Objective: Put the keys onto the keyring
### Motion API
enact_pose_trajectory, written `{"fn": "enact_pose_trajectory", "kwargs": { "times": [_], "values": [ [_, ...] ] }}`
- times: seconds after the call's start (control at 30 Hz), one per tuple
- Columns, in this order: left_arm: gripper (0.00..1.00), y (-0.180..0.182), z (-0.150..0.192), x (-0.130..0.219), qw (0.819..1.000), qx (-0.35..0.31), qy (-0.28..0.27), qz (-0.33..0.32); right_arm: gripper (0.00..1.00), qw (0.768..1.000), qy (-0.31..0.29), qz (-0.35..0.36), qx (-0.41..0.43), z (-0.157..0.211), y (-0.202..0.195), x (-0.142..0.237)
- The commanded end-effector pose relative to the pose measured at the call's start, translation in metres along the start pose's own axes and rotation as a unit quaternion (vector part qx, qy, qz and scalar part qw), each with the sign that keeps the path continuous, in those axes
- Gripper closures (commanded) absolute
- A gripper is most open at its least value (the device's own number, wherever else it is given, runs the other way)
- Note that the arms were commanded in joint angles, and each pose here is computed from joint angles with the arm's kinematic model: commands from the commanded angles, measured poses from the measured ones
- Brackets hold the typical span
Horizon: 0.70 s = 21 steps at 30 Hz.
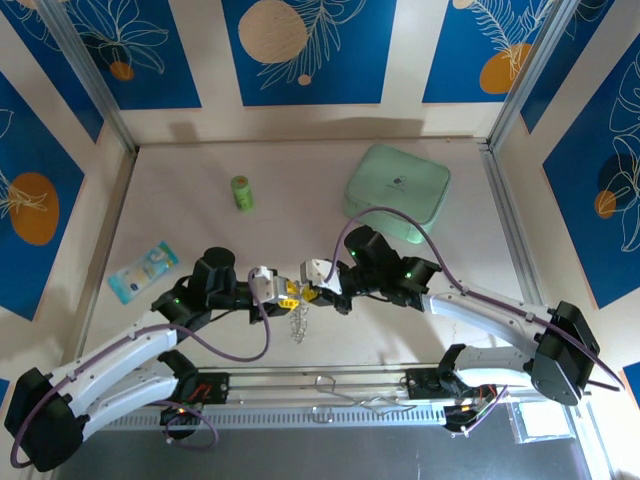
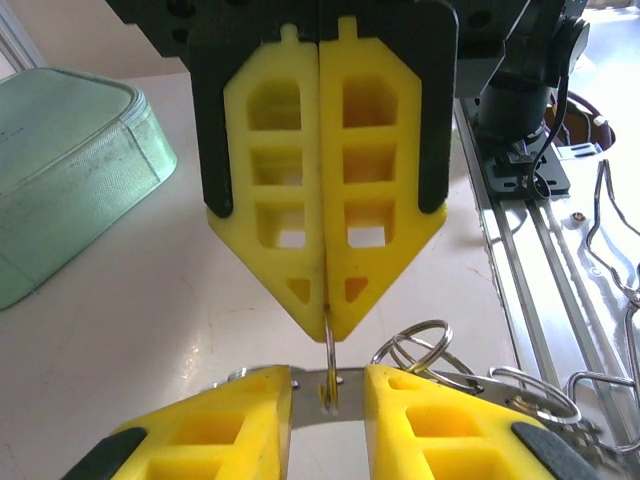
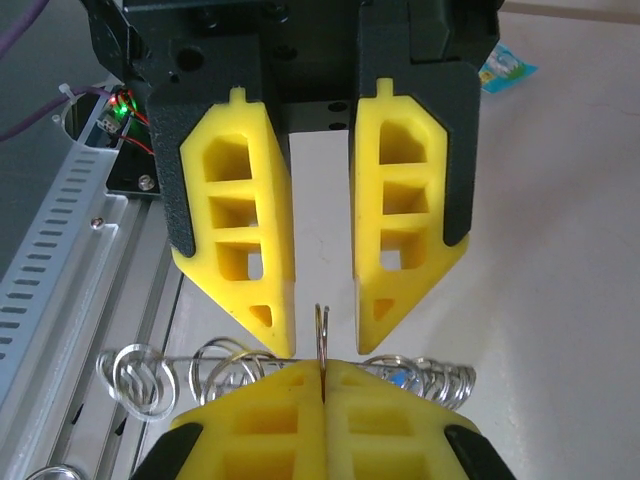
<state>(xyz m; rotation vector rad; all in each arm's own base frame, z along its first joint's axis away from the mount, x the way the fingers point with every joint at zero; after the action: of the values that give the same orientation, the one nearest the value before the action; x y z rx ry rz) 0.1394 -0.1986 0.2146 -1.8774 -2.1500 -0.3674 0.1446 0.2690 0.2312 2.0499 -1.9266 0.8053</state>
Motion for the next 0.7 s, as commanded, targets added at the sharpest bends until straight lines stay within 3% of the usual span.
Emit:
{"fn": "enact_pose_trajectory", "kwargs": {
  "times": [0.0, 0.17, 0.4, 0.5, 0.57, 0.67],
  "values": [
    [0.76, -0.003, -0.009, 0.000, 1.000, -0.012, -0.019, 0.015, 1.00, 0.999, -0.035, -0.003, 0.014, -0.019, -0.004, 0.002],
    [0.80, -0.004, -0.010, 0.000, 0.999, -0.013, -0.023, 0.018, 1.00, 0.999, -0.040, -0.006, 0.015, -0.021, -0.003, 0.001],
    [0.98, -0.004, -0.012, 0.001, 0.999, -0.018, -0.026, 0.018, 1.00, 0.999, -0.040, -0.011, 0.015, -0.021, -0.002, 0.000],
    [1.00, -0.002, -0.013, 0.002, 0.999, -0.022, -0.026, 0.008, 0.99, 0.999, -0.036, 0.002, 0.013, -0.018, -0.003, 0.002],
    [1.00, -0.001, -0.013, 0.002, 0.999, -0.023, -0.025, -0.001, 0.79, 0.999, -0.039, 0.013, 0.004, -0.016, -0.005, 0.007],
    [1.00, 0.002, -0.014, 0.003, 0.999, -0.026, -0.026, -0.016, 0.66, 0.998, -0.044, 0.029, -0.017, -0.010, -0.007, 0.016]
  ]
}}
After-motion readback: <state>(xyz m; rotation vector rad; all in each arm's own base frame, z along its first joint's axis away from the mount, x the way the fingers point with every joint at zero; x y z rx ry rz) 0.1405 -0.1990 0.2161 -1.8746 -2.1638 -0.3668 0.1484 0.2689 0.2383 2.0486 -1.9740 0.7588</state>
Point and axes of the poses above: each hand's point on the last joint's axis, 136 mm out from that joint toward the fingers, its own x axis back along the fingers, its own y axis along the line the jaws close on, z = x × y, the point moved 7 cm from there along x, back along the fingers, and after that the axes turned 8 degrees about x, right-handed, at the moved point
